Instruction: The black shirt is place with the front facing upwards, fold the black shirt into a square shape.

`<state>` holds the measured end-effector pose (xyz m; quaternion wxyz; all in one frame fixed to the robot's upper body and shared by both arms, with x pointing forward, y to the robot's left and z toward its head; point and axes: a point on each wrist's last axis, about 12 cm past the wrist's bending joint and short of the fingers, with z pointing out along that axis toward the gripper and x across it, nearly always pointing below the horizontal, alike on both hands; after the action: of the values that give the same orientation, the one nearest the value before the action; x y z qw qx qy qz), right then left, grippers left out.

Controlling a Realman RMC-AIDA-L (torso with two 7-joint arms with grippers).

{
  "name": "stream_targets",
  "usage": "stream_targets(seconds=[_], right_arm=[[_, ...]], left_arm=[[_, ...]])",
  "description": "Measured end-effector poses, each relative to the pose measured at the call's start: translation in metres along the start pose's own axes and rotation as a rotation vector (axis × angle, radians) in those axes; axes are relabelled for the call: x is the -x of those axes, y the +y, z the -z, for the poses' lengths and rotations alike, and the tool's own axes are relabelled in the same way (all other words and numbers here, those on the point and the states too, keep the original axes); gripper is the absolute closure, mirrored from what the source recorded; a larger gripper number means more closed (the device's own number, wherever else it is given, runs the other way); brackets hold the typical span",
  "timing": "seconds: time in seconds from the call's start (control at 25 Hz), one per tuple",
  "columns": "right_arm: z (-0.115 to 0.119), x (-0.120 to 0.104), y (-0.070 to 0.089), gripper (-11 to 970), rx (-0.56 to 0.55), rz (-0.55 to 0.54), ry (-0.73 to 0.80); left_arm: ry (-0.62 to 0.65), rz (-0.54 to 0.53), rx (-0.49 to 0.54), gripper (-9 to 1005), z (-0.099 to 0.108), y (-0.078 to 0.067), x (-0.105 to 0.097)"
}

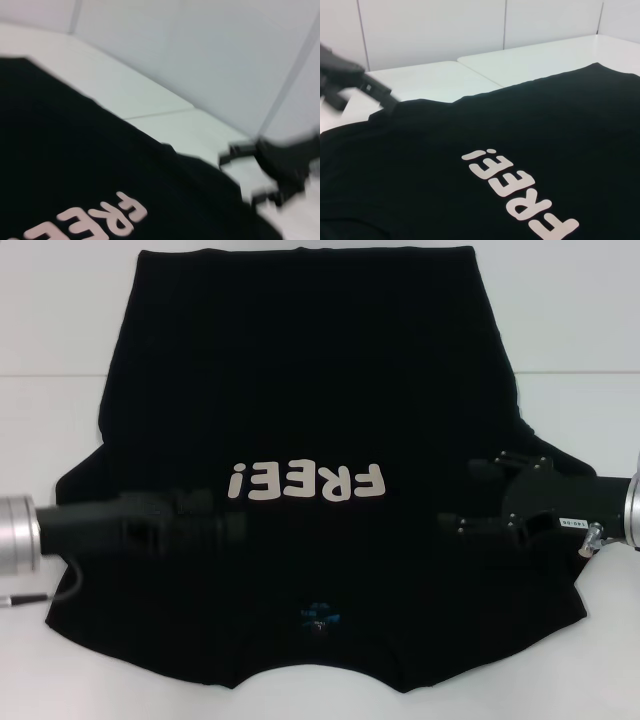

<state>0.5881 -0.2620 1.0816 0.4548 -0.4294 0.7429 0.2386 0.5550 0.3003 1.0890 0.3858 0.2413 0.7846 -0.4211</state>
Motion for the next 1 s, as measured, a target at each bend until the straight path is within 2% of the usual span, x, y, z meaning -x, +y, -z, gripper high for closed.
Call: stream_targets(seconds=[0.16,0.32,0.44,0.6,0.76,1.0], right_arm=[[0.000,0.000,0.000,12,-0.002,0.001,0.001],[-0.001,0.000,-0.001,12,-0.003,-0.001,0.002],[-0.001,0.000,-0.001,12,-0.009,-0.005,0.008],[-0.005,-0.001,0.000,12,-0.007,0.002,0.027],[-0.009,0.000,0.001,12,0.001,0.018,0.045],[-0.011,0.002,0.001,12,0.003,0.022,0.047]], left_arm=[[0.007,0.281,0.022,103,0.010,0.007,0.025],[0.045,0.461,0.112,110,0.026,0.016,0.048],[0.131,0.494,0.242,115,0.038,0.026,0.062],[0.230,0.501,0.411,122,0.049,0.039,0.067],[0.212,0.537,0.487,129,0.055,0.048,0.064],[0.249,0.597,0.589,139,0.054,0.060,0.046]])
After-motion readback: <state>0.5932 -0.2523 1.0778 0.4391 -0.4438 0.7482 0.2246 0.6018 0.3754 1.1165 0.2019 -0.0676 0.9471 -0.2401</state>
